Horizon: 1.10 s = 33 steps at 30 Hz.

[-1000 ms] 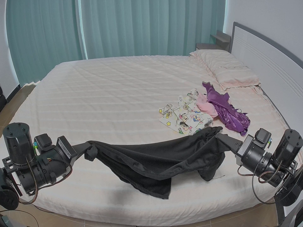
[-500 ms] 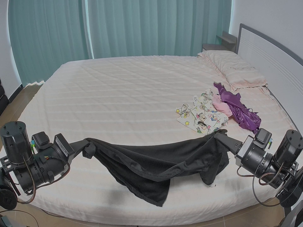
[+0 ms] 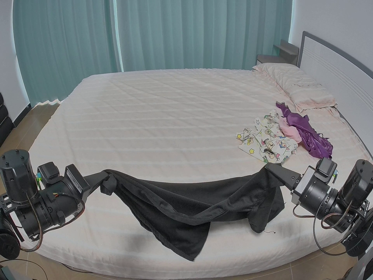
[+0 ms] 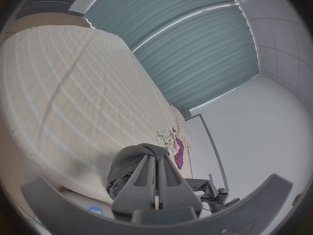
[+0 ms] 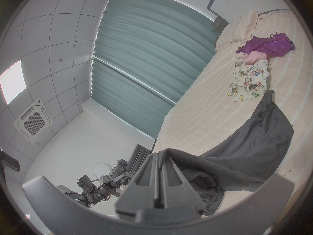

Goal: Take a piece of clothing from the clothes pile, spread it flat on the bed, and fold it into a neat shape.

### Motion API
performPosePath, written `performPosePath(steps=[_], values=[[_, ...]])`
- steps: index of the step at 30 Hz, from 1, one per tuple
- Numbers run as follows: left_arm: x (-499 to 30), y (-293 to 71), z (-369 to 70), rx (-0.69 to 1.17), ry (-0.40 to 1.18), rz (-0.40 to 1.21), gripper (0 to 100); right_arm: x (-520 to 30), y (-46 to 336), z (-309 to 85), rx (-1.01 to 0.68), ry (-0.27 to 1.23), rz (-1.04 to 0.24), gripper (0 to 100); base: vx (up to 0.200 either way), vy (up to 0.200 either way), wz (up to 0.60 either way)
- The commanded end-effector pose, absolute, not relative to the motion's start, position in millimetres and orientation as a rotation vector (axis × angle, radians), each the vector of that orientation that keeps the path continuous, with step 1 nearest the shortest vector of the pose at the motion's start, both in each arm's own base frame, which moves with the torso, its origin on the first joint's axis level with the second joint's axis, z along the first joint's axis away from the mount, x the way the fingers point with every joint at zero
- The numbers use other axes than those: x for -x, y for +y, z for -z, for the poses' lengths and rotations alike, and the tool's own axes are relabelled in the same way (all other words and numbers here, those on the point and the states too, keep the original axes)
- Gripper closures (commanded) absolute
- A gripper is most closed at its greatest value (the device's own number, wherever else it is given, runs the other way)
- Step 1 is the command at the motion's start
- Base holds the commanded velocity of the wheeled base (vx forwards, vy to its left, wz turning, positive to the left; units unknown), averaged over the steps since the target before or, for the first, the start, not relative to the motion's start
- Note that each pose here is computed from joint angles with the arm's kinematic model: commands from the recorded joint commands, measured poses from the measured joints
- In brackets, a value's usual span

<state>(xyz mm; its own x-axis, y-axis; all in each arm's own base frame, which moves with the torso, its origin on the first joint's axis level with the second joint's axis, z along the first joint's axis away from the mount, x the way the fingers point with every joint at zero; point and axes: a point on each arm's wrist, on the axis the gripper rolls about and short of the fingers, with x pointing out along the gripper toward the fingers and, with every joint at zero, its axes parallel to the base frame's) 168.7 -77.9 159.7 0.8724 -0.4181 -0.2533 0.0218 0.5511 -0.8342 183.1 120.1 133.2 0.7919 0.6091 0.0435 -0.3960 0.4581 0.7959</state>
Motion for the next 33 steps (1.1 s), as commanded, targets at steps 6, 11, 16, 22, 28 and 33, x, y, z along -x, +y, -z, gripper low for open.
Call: performPosePath(steps=[6, 11, 16, 22, 28, 33], values=[[-168.8, -78.1, -158.0, 0.955, 0.468, 0.269, 100, -184.3, 118.1, -132.0, -0.902, 0.258, -0.619, 100, 0.0, 0.167, 0.0], [-168.9, -78.5, -154.9, 0.936, 0.479, 0.265, 100, -187.3, 111.3, -130.9, -0.896, 0.245, -0.584, 100, 0.0, 0.0, 0.0], [-167.8, -79.6, -154.6, 0.934, 0.486, 0.274, 100, -187.8, 110.1, -131.2, -0.896, 0.24, -0.579, 100, 0.0, 0.0, 0.0], [-167.0, -79.6, -153.2, 0.932, 0.492, 0.276, 100, -186.8, 109.5, -131.0, -0.895, 0.241, -0.579, 100, 0.0, 0.0, 0.0], [-166.6, -79.7, -153.5, 0.932, 0.492, 0.278, 100, -185.4, 108.7, -133.6, -0.898, 0.231, -0.586, 100, -0.167, 0.0, 0.0], [-165.9, -81.2, -153.4, 0.931, 0.498, 0.285, 100, -184.1, 108.3, -135.0, -0.881, 0.22, -0.591, 100, -0.2, 0.0, 0.0]])
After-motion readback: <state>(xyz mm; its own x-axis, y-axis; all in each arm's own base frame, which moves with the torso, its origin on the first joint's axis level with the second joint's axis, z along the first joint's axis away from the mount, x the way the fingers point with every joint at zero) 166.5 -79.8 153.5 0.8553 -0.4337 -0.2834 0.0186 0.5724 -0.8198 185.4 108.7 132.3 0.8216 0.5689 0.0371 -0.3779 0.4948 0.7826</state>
